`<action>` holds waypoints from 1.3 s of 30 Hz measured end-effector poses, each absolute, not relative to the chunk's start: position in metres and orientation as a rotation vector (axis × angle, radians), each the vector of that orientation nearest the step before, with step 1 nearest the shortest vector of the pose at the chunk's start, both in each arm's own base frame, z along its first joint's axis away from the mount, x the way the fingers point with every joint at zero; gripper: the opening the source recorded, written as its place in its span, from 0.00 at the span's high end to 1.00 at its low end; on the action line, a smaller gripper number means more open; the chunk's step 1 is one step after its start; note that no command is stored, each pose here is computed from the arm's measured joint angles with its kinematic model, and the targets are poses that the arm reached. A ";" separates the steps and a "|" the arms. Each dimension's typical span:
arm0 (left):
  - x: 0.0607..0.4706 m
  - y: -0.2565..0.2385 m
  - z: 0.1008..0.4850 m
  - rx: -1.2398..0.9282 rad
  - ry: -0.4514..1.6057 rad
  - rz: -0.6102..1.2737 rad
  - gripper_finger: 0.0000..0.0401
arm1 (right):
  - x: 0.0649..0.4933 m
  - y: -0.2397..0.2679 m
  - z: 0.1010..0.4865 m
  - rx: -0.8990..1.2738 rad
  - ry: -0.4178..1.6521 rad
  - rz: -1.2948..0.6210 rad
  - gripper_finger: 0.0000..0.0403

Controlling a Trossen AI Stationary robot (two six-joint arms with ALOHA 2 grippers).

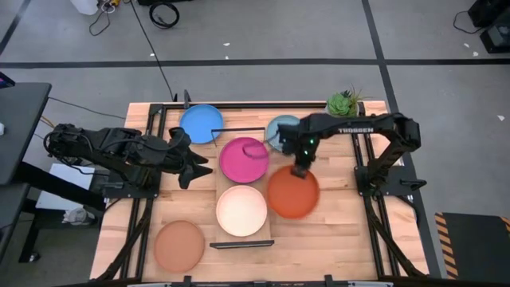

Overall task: Place and stack plates onto a shelf
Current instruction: Stack the orange plate on the pink plate on the shelf

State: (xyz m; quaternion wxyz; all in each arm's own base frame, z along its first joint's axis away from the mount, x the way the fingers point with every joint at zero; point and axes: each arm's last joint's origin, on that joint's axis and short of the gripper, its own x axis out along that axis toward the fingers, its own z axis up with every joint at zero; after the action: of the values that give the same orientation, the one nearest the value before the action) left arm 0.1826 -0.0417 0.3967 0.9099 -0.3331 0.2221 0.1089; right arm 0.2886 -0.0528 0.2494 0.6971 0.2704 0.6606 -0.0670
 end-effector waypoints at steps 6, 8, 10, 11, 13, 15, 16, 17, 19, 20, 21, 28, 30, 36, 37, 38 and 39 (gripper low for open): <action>0.183 -0.041 0.397 -0.683 0.453 0.232 0.38 | 0.310 -0.065 0.277 0.680 1.223 -0.362 0.96; 0.183 -0.041 0.397 -0.682 0.453 0.233 0.38 | 0.317 -0.066 0.281 0.700 1.135 -0.383 0.96; 0.183 -0.041 0.397 -0.678 0.451 0.237 0.38 | 0.326 -0.068 0.284 0.727 1.041 -0.379 0.96; 0.183 -0.041 0.397 -0.676 0.447 0.244 0.38 | 0.331 -0.069 0.285 0.737 0.999 -0.374 0.96; 0.183 -0.040 0.397 -0.671 0.437 0.261 0.38 | 0.341 -0.070 0.284 0.750 0.926 -0.372 0.96; 0.183 -0.040 0.397 -0.668 0.429 0.274 0.38 | 0.349 -0.073 0.280 0.755 0.877 -0.383 0.96; 0.183 -0.040 0.397 -0.667 0.428 0.276 0.38 | 0.353 -0.074 0.278 0.764 0.860 -0.386 0.96; 0.183 -0.040 0.397 -0.667 0.427 0.276 0.38 | 0.356 -0.075 0.275 0.769 0.855 -0.391 0.96; 0.183 -0.040 0.397 -0.670 0.424 0.273 0.38 | 0.360 -0.078 0.268 0.772 0.862 -0.404 0.96; 0.183 -0.040 0.397 -0.672 0.426 0.273 0.38 | 0.362 -0.080 0.263 0.769 0.873 -0.420 0.96; 0.183 -0.041 0.397 -0.676 0.426 0.270 0.38 | 0.363 -0.081 0.260 0.765 0.885 -0.436 0.96; 0.182 -0.046 0.398 -0.673 0.433 0.243 0.38 | 0.365 -0.088 0.252 0.732 0.883 -0.507 0.90; 0.181 -0.048 0.398 -0.671 0.435 0.236 0.38 | 0.363 -0.092 0.253 0.724 0.876 -0.530 0.87; 0.180 -0.051 0.397 -0.665 0.443 0.217 0.38 | 0.357 -0.102 0.259 0.715 0.873 -0.483 0.84; 0.180 -0.052 0.397 -0.664 0.446 0.213 0.38 | 0.355 -0.102 0.261 0.709 0.876 -0.476 0.84; 0.180 -0.053 0.397 -0.663 0.447 0.210 0.38 | 0.354 -0.103 0.264 0.703 0.871 -0.472 0.84; 0.180 -0.053 0.397 -0.662 0.448 0.207 0.38 | 0.353 -0.103 0.267 0.700 0.862 -0.469 0.84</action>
State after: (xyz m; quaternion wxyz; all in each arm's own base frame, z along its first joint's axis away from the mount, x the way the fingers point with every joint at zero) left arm 0.1795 -0.0533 0.3974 0.9160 -0.3216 0.2177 0.1005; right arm 0.3526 -0.1027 0.2668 0.8238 0.3293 0.4053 -0.2204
